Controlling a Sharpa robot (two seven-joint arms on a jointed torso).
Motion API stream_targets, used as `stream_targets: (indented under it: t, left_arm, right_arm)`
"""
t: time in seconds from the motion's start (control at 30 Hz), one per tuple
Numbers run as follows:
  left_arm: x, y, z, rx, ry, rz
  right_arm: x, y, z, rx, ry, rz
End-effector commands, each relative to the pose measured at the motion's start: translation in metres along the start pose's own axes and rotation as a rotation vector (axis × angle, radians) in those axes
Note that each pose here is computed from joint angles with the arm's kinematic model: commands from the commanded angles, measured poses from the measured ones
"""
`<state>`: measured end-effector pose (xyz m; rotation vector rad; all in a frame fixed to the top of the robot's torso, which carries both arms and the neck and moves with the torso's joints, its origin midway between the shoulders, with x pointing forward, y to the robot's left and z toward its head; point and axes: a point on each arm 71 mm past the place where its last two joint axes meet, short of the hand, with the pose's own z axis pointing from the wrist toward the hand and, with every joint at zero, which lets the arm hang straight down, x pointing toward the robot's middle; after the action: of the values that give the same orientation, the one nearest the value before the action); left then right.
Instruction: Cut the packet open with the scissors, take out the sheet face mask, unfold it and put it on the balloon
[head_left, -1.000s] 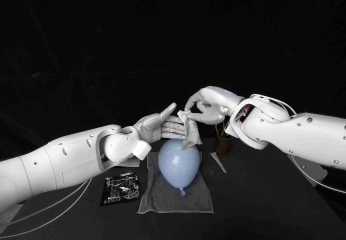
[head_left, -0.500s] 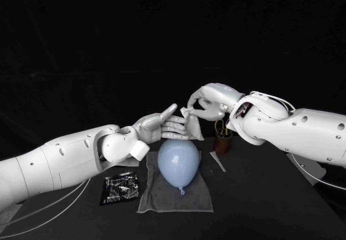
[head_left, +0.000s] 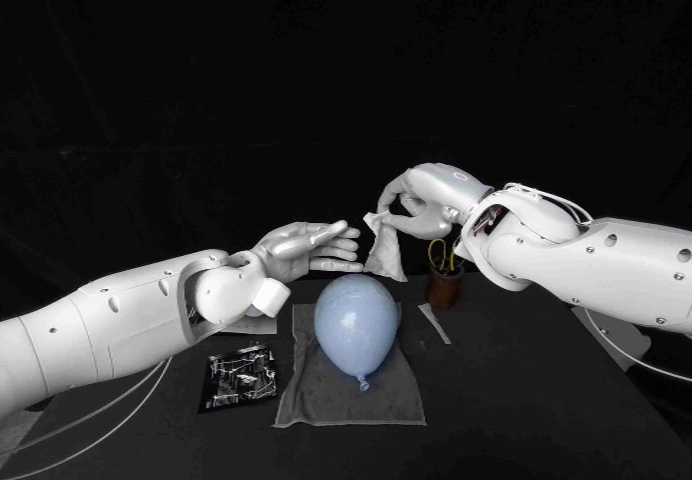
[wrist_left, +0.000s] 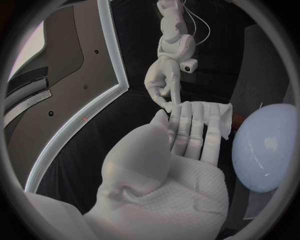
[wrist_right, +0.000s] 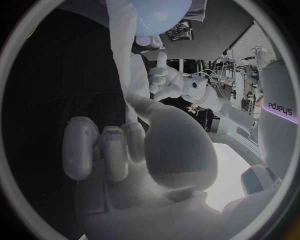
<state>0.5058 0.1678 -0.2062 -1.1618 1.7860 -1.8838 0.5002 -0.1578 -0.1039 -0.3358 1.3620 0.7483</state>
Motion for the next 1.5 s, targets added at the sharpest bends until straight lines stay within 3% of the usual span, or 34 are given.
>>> stream_targets:
  t: [0.03, 0.17, 0.37, 0.6, 0.8, 1.03, 1.5]
  left_arm:
    - [-0.0124, -0.0075, -0.0033, 0.078, -0.124, 0.078]
    - [-0.0181, -0.012, -0.0062, 0.126, -0.175, 0.154]
    - [-0.0166, -0.0176, -0.0054, 0.201, -0.204, 0.308]
    - [-0.0082, -0.0215, 0.0029, 0.267, -0.195, 0.532]
    - [0.0033, -0.0226, 0.0109, 0.317, -0.171, 0.66]
    - [0.0149, -0.0209, 0.0197, 0.334, -0.14, 0.717]
    - [0.0254, -0.0184, 0.0281, 0.329, -0.119, 0.72]
  right_arm:
    - [-0.005, 0.0, -0.002, 0.006, -0.053, 0.031]
    - [-0.006, 0.0, -0.004, 0.015, -0.058, 0.063]
    - [-0.006, 0.002, -0.006, 0.02, -0.059, 0.102]
    - [-0.005, 0.006, -0.006, 0.022, -0.056, 0.137]
    - [-0.002, 0.01, -0.005, 0.019, -0.049, 0.157]
    - [-0.001, 0.014, -0.003, 0.015, -0.047, 0.166]
    - [0.0, 0.013, -0.002, 0.023, -0.046, 0.166]
